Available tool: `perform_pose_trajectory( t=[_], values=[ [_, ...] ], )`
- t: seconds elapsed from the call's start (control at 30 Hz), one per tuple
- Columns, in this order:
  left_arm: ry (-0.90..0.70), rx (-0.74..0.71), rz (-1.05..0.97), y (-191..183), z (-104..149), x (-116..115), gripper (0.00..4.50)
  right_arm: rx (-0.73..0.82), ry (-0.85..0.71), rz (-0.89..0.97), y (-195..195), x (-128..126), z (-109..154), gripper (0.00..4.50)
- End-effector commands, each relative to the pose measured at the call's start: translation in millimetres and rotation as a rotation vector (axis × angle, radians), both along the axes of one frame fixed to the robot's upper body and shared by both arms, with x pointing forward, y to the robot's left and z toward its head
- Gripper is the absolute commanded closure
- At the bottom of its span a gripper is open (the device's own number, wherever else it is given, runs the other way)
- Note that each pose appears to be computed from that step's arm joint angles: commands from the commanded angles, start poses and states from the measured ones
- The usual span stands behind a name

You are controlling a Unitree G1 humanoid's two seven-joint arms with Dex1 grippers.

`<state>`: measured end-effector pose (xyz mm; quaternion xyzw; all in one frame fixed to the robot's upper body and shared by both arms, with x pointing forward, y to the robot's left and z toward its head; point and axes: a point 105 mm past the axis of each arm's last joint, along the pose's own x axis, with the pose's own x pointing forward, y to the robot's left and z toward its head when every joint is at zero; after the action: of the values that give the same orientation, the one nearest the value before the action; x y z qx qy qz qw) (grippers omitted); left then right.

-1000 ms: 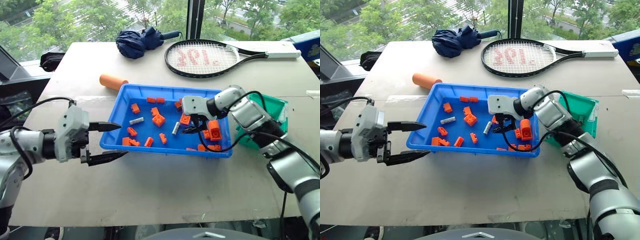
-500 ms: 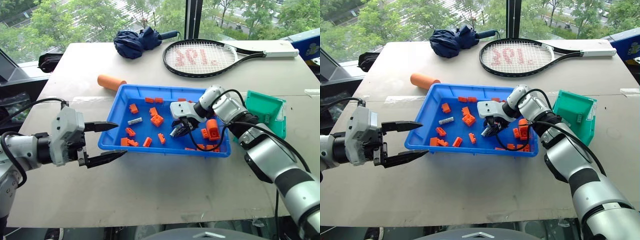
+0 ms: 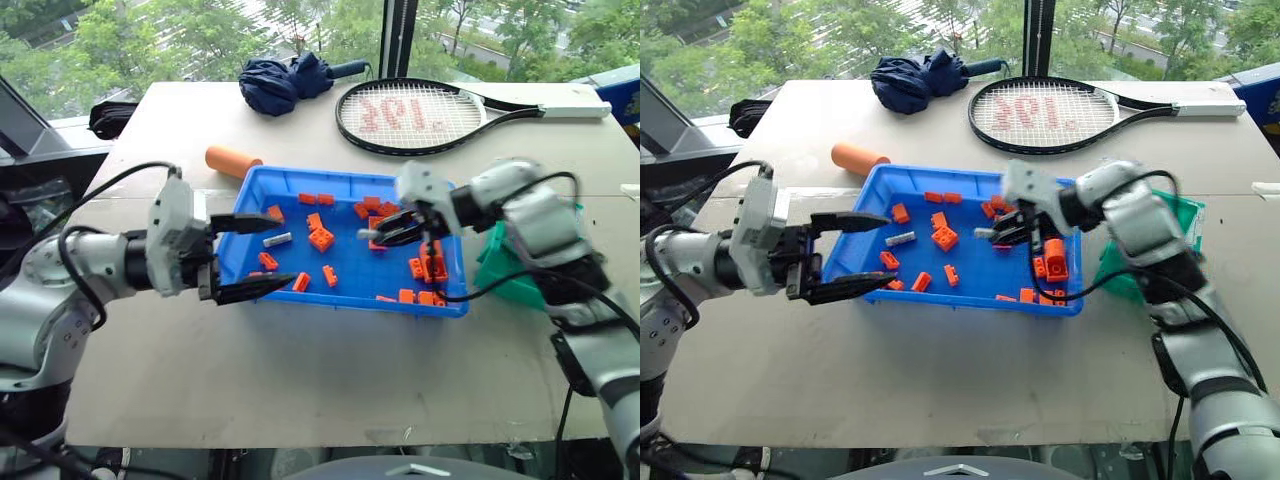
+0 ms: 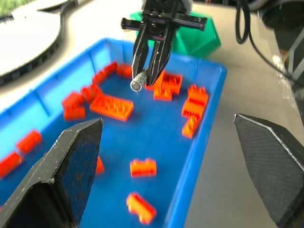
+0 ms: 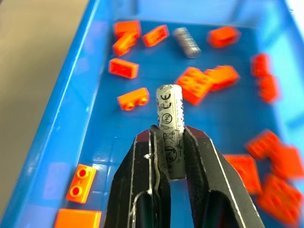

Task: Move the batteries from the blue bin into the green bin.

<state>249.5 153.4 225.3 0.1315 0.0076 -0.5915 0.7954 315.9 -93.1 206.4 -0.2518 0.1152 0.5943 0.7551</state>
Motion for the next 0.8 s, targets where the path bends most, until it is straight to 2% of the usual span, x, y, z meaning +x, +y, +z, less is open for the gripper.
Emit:
perform_pose_trajectory(
  t=[0.03, 0.2, 0.4, 0.47, 0.5, 0.6, 0.7, 0.8],
  values=[
    [-0.017, -0.062, -0.063, -20, 15, 3, 0.0, 0.06, -0.073, -0.269, -44, -7, 26, 4.45],
    [-0.049, -0.131, -0.143, -49, 31, 17, 0.0, 0.052, -0.117, -0.65, -121, -17, 31, 4.45],
    [-0.075, -0.121, -0.185, -60, 36, 30, 0.0, 0.024, -0.097, -0.857, -160, -17, 11, 4.45],
    [-0.084, -0.108, -0.177, -59, 35, 34, 0.0, 0.02, -0.095, -0.89, -166, -13, 5, 3.47],
    [-0.088, -0.101, -0.169, -57, 35, 37, 0.0, 0.019, -0.095, -0.898, -168, -12, 4, 3.18],
    [-0.097, -0.071, -0.099, -46, 32, 47, 0.0, 0.005, -0.14, -0.911, -171, -8, 4, 1.84],
    [-0.106, -0.02, 0.0, -28, 26, 59, 0.0, 0.087, -0.165, -0.787, -149, -13, 13, 0.33],
    [-0.094, 0.024, 0.092, -7, 18, 72, 0.0, 0.206, -0.169, -0.608, -116, -26, 18, 0.33]
  ],
)
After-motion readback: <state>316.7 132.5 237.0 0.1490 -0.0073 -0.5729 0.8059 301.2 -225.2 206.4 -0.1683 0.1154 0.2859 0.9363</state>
